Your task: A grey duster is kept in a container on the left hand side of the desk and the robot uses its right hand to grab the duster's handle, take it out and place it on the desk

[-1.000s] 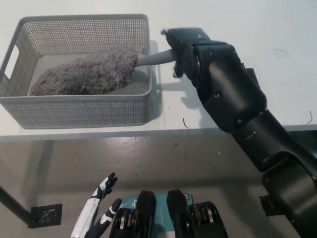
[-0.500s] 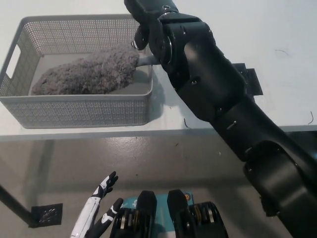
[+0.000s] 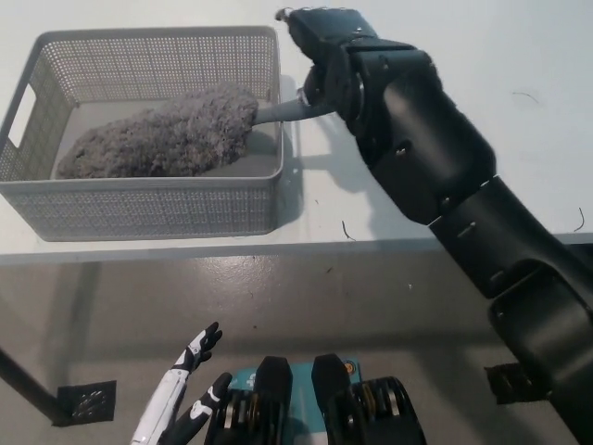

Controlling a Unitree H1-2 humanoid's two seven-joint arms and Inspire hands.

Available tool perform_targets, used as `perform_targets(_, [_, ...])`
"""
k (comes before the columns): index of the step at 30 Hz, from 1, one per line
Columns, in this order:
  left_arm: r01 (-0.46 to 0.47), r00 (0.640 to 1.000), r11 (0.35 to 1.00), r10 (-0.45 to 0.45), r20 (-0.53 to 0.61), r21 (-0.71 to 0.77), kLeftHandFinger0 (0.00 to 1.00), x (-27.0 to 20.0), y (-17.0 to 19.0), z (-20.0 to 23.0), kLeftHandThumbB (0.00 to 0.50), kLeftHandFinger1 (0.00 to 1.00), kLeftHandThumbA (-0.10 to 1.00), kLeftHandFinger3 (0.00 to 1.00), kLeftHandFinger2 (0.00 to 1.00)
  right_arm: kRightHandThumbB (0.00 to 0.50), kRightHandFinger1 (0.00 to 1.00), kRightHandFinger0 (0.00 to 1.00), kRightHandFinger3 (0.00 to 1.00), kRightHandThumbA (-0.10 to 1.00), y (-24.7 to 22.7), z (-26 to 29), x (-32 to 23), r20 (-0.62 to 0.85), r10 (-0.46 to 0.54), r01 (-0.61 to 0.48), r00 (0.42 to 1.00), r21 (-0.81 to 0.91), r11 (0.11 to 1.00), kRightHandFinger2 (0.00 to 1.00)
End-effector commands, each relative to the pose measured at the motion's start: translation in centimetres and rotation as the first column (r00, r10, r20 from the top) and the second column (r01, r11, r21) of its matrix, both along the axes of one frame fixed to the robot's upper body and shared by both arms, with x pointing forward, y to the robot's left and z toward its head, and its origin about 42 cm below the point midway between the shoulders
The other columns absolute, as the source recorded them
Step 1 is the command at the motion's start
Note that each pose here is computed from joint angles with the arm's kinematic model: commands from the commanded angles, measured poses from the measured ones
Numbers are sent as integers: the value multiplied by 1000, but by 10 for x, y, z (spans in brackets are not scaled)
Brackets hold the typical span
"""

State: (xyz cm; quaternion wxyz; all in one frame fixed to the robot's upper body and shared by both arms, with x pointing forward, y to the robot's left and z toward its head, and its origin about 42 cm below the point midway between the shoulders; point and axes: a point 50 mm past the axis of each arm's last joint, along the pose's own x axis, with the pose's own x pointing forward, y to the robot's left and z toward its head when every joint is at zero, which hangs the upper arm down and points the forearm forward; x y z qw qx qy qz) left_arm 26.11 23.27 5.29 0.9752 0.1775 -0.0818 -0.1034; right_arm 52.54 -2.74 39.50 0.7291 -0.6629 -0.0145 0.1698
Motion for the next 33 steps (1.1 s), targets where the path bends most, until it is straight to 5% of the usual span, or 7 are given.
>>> perform_targets(1, [22,998,1000,-22,58,4,1000,3,3,9,86,1000,895,1000,1000,500,1000,1000,1000,667,1,45,-4,11,-1,1,1000,-20,1000,1000])
perform_targets(18, [52,997,998,-54,57,22,1000,6,-1,13,59,1000,895,1000,1000,500,1000,1000,1000,684,16,9,9,-97,-28,23,995,-47,999,1000])
perform_targets(25, [55,997,998,-56,45,12,1000,4,-3,10,89,1000,913,1000,1000,500,1000,1000,1000,676,20,-19,17,-150,-48,39,988,-63,997,1000])
perform_targets(30, [61,997,998,-61,43,7,1000,0,-10,5,76,1000,912,1000,1000,500,1000,1000,1000,556,14,-58,24,251,2,-9,968,26,1000,1000])
perform_targets(31, [64,997,998,-65,40,9,1000,-2,-12,3,80,1000,911,1000,1000,500,954,965,1000,481,12,-69,23,360,-4,-26,933,78,997,1000])
perform_targets(32, [68,997,998,-68,35,10,1000,-4,-14,2,92,1000,916,1000,1000,416,432,328,763,268,10,-76,21,432,-15,-45,902,128,991,570])
perform_targets(33, [69,997,998,-69,34,10,1000,-4,-15,2,95,1000,918,1000,1000,288,138,66,579,81,9,-80,19,481,-23,-61,876,159,985,261])
